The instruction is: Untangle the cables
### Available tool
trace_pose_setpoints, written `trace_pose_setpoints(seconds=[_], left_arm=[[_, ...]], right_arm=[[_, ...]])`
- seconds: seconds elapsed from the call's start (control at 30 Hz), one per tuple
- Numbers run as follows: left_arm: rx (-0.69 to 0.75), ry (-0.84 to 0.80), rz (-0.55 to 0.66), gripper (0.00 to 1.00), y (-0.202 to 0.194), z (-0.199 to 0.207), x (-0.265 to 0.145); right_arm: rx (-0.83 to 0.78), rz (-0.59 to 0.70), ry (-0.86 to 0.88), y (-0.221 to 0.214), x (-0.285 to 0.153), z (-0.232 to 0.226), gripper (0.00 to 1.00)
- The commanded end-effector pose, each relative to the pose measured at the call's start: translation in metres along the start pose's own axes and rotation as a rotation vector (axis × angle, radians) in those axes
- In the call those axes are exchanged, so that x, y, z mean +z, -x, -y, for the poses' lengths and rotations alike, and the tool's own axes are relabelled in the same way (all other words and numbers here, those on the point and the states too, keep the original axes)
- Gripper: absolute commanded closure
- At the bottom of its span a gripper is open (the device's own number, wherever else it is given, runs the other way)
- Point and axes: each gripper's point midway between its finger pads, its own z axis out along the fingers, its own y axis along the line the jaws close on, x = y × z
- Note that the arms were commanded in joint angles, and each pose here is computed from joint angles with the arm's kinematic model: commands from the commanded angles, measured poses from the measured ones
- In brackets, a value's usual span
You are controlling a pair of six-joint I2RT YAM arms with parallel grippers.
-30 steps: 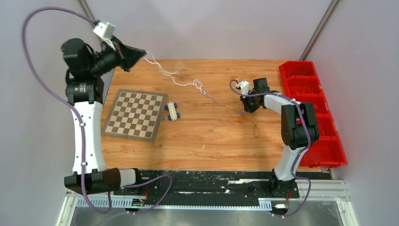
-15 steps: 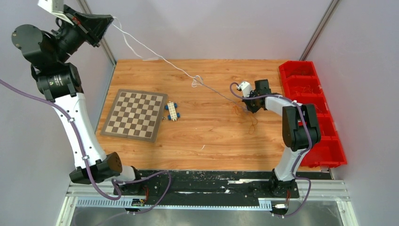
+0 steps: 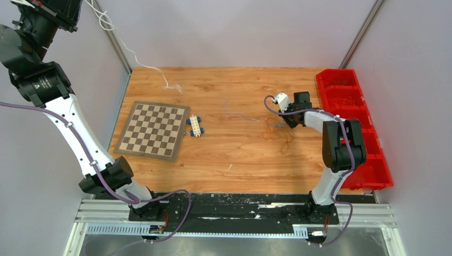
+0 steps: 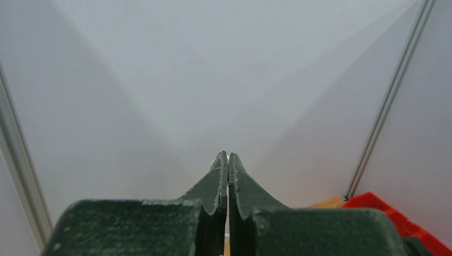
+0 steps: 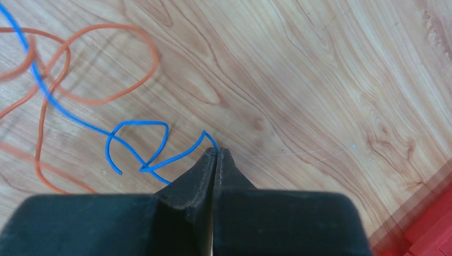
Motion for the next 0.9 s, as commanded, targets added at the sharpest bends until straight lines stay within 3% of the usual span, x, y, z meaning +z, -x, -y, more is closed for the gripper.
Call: trace_pose_setpoints(seconds=[0.0, 0.2, 0.23, 0.33, 0.43, 0.53, 0.67, 0.87], left_arm=[[-0.011, -0.078, 0.048, 1.00, 0.017, 0.025, -0.003], [-0.041, -0.227, -0.013, 1.00, 0.001, 0.061, -0.006], [-0.045, -0.280, -0.026, 1.00, -0.004, 0.074, -0.005], [-0.108, -0.387, -0.074, 1.00, -0.023, 0.105, -0.008], [-0.135, -0.477, -0.117, 1.00, -0.049, 0.134, -0.008], [-0.207, -0.537, -0.182, 1.00, -0.083, 0.154, -0.011], [-0.231, -0.652, -0.288, 1.00, -0.135, 0.190, -0.018], [-0.343, -0.774, -0.424, 1.00, -0.212, 0.242, -0.038]], right_arm=[[0.031, -0.139, 0.084, -0.043, -0.003, -0.026, 1.00], [0.012, -0.078, 0.140, -0.014, -0.014, -0.035, 0.99], [0.016, -0.065, 0.158, -0.007, -0.017, -0.036, 0.95], [0.034, 0.009, 0.214, 0.024, -0.037, -0.037, 0.70], [0.045, 0.125, 0.273, 0.069, -0.069, -0.036, 0.35], [0.043, 0.235, 0.319, 0.108, -0.104, -0.036, 0.18], [0.033, 0.310, 0.356, 0.131, -0.138, -0.041, 0.06], [0.042, 0.285, 0.331, 0.119, -0.149, -0.046, 0.03]])
